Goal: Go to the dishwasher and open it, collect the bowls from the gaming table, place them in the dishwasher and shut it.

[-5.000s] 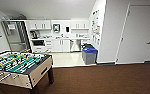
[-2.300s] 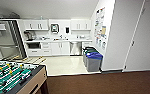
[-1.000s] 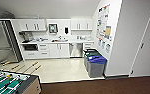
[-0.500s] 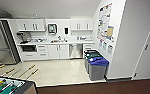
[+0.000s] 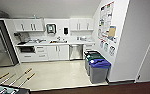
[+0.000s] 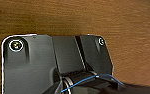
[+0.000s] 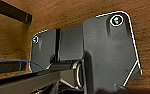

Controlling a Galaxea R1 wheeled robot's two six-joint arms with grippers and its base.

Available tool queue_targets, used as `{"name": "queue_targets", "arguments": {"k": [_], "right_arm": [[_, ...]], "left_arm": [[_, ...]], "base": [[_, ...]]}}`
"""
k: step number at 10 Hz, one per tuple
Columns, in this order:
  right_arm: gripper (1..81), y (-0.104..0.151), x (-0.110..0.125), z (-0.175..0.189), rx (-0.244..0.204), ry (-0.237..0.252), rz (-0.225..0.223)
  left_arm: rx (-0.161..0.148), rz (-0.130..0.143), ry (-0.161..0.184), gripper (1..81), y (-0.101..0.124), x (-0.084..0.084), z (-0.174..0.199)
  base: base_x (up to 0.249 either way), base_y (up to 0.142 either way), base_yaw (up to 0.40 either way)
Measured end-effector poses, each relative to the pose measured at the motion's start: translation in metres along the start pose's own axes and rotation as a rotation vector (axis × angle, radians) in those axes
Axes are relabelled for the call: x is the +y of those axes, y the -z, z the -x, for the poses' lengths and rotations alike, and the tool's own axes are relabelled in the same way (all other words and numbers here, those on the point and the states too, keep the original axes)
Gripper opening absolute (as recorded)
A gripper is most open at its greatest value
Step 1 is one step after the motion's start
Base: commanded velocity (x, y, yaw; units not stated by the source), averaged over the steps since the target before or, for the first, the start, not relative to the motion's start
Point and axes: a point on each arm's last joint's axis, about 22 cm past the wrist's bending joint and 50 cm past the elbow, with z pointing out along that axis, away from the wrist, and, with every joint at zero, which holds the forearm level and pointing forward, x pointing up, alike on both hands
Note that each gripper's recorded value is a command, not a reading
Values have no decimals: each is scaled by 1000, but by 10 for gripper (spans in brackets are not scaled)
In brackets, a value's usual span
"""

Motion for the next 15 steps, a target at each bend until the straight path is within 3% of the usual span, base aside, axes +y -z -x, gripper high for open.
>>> {"name": "queue_targets", "arguments": {"k": [7,15], "right_arm": [[811,0,0,0,1,0,1],[811,0,0,-2,3,1,0]], "left_arm": [[15,-6,1,811,1,-2,-1],[11,-5,3,811,1,-1,2]], "base": [[221,0,0],[222,0,0]]}}
